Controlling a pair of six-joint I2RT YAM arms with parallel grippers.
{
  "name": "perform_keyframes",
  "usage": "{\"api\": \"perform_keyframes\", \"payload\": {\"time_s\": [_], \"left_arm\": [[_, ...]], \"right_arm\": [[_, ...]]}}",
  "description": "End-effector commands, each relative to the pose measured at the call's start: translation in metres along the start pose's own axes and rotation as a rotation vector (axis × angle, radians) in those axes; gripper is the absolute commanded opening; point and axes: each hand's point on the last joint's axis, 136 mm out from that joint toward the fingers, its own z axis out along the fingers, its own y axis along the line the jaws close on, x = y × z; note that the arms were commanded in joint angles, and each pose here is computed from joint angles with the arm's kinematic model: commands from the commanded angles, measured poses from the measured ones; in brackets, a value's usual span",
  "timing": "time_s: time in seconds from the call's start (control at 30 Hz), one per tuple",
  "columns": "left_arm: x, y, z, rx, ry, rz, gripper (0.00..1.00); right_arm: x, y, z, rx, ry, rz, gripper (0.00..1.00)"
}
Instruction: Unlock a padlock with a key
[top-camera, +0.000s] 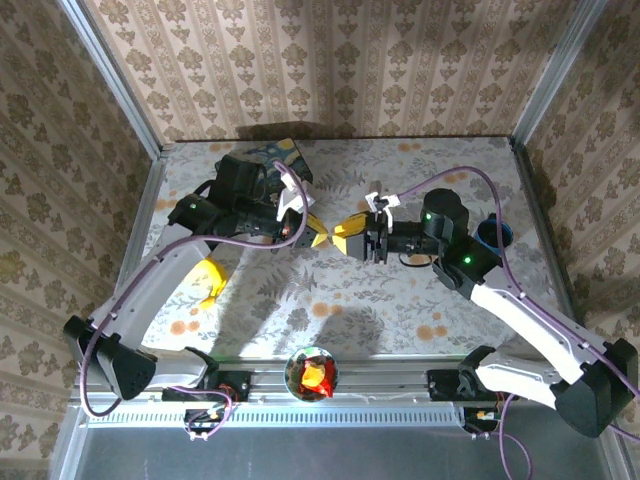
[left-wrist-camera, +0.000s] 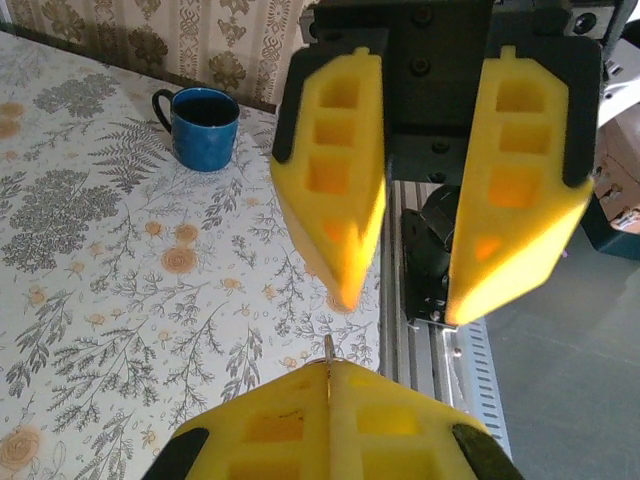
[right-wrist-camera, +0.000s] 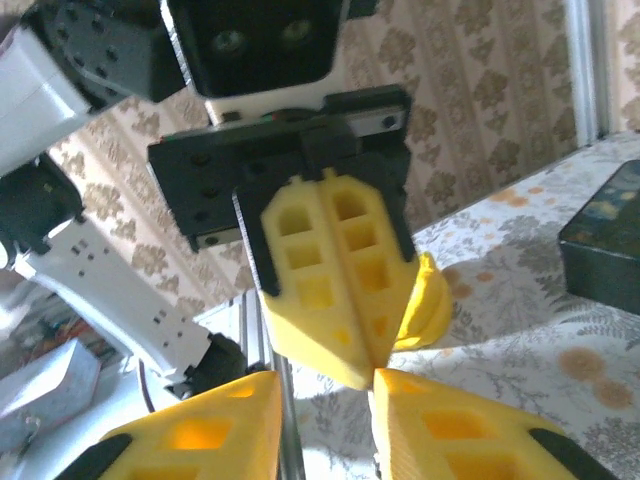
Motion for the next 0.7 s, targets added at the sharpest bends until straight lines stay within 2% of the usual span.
{"api": "perform_keyframes", "payload": {"time_s": [0.0,0.67], "left_arm": [[-0.006,-0.009,-0.002,0.035,-0.011,0.031,0.0],[-0.012,-0.025,-0.008,0.08,-0.066,0.071,0.0]], "right_arm": [[0.004,0.008,0.004,-0.054,0.046,-0.029,0.25],[0.014,0.003,0.004,-0.034,0.05,-0.028,0.25]]}}
